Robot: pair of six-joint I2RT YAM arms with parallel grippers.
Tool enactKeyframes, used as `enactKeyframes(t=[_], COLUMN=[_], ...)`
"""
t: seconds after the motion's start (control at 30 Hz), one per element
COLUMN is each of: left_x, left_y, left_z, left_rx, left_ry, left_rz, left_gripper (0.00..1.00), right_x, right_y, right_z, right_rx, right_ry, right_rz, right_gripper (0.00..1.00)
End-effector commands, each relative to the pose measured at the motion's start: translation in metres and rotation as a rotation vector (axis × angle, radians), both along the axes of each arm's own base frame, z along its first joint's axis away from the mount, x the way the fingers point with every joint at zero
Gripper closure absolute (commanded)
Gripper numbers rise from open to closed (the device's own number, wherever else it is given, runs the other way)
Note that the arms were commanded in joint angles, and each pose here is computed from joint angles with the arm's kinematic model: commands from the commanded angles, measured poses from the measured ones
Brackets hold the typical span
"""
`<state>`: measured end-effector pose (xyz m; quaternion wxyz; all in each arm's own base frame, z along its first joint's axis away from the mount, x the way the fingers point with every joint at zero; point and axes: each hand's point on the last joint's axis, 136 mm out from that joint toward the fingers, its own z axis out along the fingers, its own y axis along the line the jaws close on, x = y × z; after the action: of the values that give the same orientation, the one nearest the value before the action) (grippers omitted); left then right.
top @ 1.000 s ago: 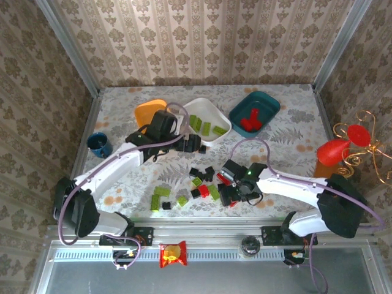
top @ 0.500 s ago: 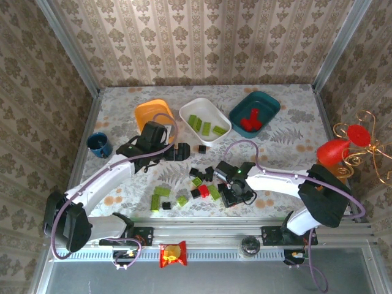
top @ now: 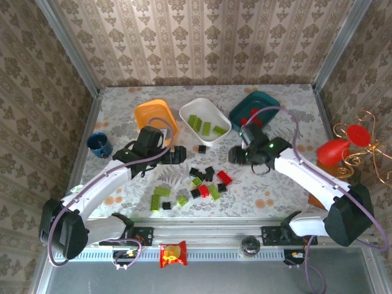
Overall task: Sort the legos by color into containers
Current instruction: Pick up the lego from the bottom-center of the table, then place the lego in the container.
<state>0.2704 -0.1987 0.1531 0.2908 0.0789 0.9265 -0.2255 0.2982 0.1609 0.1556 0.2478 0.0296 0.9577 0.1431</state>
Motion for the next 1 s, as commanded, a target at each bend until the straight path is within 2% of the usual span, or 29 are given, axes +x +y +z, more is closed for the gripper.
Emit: enactKeyframes(t=[0.0,0.2,0.3,0.4,0.47,0.53,0.6,0.67,0.8,0.97], left_x=[0.001,-0.008,-0.014,-0.02,-0.023,-0.027,-0.031,-0.034,-0.046,-0.076], left_y=[0.004,0.006,0.009,0.013,0.016,0.018,0.019,0.021,0.028,0.04], left_z=[0.004,0.0,-0.001,-0.005,-0.007,-0.01,-0.012,-0.014,-0.023,-0.044], left_rx=[-0.018,-0.019,-0.019,-0.01,-0.007,-0.008,-0.013,-0.009,0.013,0.091], left_ry=[-0.007,0.014,0.022,0.033,0.04,0.048,0.055,0.066,0.117,0.226], left_rz=[0.033,0.023,0.023,0.026,0.031,0.036,0.041,0.042,0.055,0.066], left_gripper=[0.0,0.0,0.0,0.0,0.0,0.0,0.0,0.0,0.0,0.05], right_x=[0.054,0.14,0.167,0.186,0.196,0.204,0.205,0.207,0.198,0.161], right_y=[-0.022,-0.057,-0.073,-0.083,-0.087,-0.089,-0.092,-0.09,-0.078,-0.047], right_z=[0.017,0.004,-0.013,-0.026,-0.03,-0.031,-0.035,-0.029,-0.008,0.008], right_rx=[-0.001,-0.078,-0.144,-0.153,-0.15,-0.148,-0.16,-0.15,-0.094,-0.075], right_ry=[-0.101,-0.135,-0.106,-0.075,-0.073,-0.076,-0.046,-0.055,-0.095,-0.146], right_rz=[-0.162,-0.364,-0.421,-0.464,-0.479,-0.488,-0.489,-0.485,-0.461,-0.382], right_gripper=[0.62,0.62,0.6,0.58,0.52,0.37,0.23,0.17,0.15,0.14])
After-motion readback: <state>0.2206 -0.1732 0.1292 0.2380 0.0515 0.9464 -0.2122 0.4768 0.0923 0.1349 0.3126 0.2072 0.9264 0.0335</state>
